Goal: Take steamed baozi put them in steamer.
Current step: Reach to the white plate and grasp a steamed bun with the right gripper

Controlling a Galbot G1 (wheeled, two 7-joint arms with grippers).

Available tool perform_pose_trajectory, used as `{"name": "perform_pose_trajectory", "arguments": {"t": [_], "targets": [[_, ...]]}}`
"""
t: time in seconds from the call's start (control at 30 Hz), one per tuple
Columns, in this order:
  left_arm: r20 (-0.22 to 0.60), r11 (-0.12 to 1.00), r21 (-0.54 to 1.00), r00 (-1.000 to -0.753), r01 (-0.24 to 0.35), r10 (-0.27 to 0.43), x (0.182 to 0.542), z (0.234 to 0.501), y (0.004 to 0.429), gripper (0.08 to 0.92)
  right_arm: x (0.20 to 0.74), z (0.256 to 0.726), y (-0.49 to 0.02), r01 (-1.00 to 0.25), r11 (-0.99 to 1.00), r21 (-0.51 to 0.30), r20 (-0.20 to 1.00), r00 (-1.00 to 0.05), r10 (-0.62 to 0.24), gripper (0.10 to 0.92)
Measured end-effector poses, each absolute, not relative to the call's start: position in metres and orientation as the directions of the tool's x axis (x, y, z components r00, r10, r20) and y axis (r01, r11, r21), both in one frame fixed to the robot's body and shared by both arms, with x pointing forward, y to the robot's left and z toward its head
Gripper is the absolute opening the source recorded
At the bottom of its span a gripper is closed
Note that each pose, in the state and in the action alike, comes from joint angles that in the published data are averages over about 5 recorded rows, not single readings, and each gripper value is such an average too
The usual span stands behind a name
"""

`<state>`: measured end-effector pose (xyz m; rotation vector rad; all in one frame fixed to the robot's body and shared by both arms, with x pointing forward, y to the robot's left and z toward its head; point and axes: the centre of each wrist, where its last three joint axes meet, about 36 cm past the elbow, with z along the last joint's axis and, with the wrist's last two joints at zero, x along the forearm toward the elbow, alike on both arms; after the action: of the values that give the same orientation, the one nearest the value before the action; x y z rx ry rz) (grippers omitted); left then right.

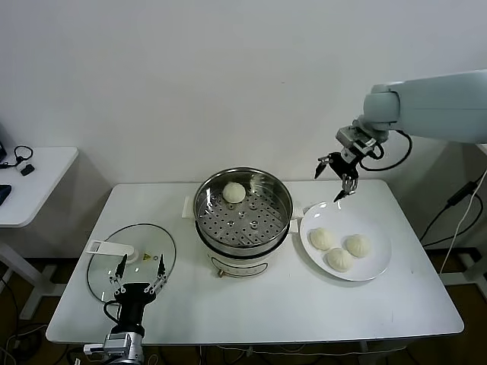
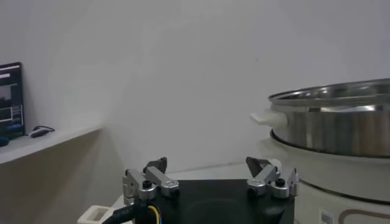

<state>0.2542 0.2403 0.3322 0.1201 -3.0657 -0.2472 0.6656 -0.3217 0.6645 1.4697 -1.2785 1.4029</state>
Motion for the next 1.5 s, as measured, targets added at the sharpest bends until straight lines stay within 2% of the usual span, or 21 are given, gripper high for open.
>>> {"name": "perform_pose_trajectory", "arguments": {"t": [0.23, 0.5, 0.87, 1.5], "targets": [[0.058, 0.983, 0.163, -0.994, -0.079, -0.090, 0.254, 0.332, 0.242, 0.823, 0.652, 0.634, -0.324, -0.995, -0.085, -0.060, 0.992, -0.049, -0.117, 0.823], [0.061, 0.982, 0.166, -0.993, -0.087, -0.098, 0.252, 0.331, 0.245, 0.823, 0.653, 0.601, -0.320, -1.000, -0.024, -0.006, 0.997, -0.005, -0.074, 0.823], [0.060, 0.981, 0.171, -0.993, -0.092, -0.103, 0.251, 0.329, 0.247, 0.823, 0.672, 0.563, -0.316, -1.000, -0.024, -0.008, 0.999, -0.007, -0.054, 0.823], [0.070, 0.977, 0.188, -0.991, -0.099, -0.114, 0.247, 0.324, 0.253, 0.823, 0.687, 0.502, -0.320, -0.999, -0.032, 0.003, 0.997, 0.006, -0.082, 0.823]]}}
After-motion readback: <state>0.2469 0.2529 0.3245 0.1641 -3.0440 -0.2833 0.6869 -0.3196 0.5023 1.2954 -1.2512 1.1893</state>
